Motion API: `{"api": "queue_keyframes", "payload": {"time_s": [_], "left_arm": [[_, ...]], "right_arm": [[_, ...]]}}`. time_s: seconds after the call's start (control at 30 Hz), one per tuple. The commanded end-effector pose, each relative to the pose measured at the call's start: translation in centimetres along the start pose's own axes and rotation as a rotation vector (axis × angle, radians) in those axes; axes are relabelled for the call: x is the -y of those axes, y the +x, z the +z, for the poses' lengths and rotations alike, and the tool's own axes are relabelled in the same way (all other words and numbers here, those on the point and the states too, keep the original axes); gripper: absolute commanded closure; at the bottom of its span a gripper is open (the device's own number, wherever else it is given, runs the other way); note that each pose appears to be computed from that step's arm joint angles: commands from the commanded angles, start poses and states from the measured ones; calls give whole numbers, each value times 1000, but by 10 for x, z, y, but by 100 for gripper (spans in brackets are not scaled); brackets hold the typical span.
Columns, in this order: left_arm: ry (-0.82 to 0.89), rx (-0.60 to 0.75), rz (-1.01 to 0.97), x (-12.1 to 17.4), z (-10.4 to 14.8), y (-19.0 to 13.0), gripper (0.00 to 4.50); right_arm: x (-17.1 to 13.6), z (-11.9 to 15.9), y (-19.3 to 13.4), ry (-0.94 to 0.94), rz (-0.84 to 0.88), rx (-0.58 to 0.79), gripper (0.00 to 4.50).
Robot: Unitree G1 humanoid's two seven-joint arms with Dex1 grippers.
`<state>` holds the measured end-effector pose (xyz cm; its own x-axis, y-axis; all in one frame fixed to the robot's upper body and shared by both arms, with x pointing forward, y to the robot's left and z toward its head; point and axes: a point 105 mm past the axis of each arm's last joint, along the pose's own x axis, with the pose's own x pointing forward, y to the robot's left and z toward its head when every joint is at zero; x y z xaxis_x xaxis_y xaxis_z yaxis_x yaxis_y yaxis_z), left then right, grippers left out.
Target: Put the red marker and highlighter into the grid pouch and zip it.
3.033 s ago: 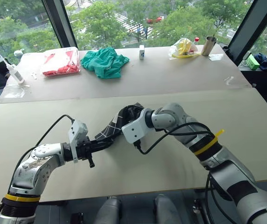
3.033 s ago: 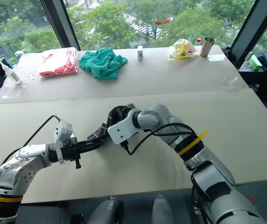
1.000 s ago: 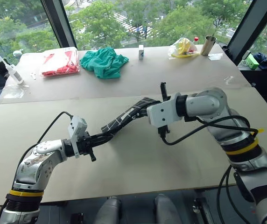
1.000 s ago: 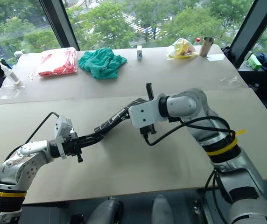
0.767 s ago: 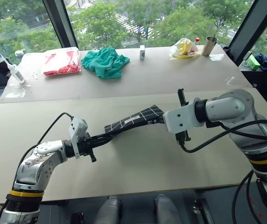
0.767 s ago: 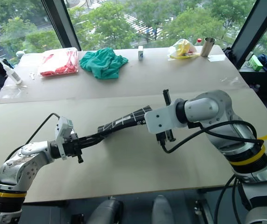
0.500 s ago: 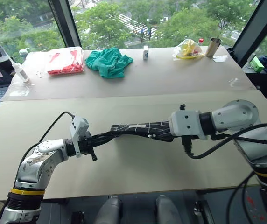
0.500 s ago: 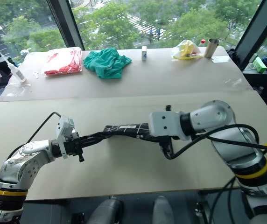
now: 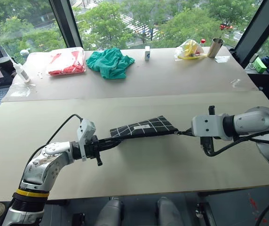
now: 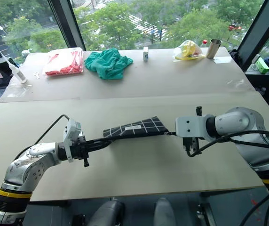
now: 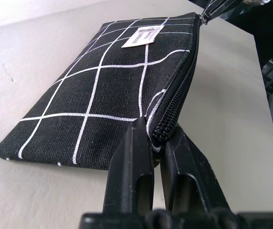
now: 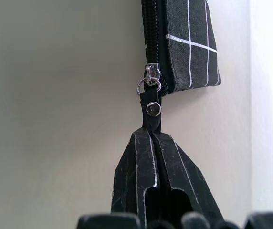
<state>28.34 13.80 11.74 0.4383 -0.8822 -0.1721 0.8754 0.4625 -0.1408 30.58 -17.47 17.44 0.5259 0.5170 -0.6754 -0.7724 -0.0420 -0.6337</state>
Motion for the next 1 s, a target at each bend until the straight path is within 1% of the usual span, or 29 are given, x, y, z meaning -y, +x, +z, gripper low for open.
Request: {"api": "queue_keyframes", "payload": {"time_s": [0.03,0.07,0.13,0.17,0.23,0.3,0.37,0.47,0.57,0.67,0.73,0.77,0.8,0.83,0.9,0.97,1.0], "left_arm": [[40,8,78,-14,7,-18,450],[45,5,75,-14,7,-18,450],[56,-3,72,-13,6,-20,450],[65,-5,69,-14,6,-20,450],[87,-5,58,-14,7,-21,450],[122,-6,34,-15,7,-22,450],[163,-14,9,-18,7,-24,450],[307,-61,-53,-26,2,-25,450],[436,-97,-125,-29,-1,-17,450],[536,-133,-151,-35,-6,-9,450],[602,-163,-129,-44,-8,1,450],[601,-155,-130,-45,-8,6,450],[603,-137,-127,-44,-4,12,366],[597,-121,-128,-43,-2,15,350],[599,-115,-139,-39,-1,14,288],[605,-150,-113,-43,-5,3,209],[608,-173,-95,-46,-8,-5,176]], "right_arm": [[30,-25,-4,198,-192,9,388],[29,-27,-2,236,-200,29,367],[20,-25,1,310,-170,76,301],[19,-23,0,352,-168,110,276],[13,-17,-7,497,-111,209,198],[4,-12,-17,596,-39,298,198],[-2,-13,-25,654,-16,361,198],[-13,-19,-39,760,10,436,198],[-20,-9,-53,787,27,501,198],[-25,-4,-61,797,19,513,198],[-24,-7,-67,821,-34,525,198],[-23,-9,-68,828,-60,522,198],[-24,-10,-67,828,-73,511,192],[-25,-10,-65,821,-79,500,192],[-26,-6,-64,808,-79,500,192],[-24,3,-67,786,-79,527,192],[-22,8,-69,774,-80,542,192]]}}
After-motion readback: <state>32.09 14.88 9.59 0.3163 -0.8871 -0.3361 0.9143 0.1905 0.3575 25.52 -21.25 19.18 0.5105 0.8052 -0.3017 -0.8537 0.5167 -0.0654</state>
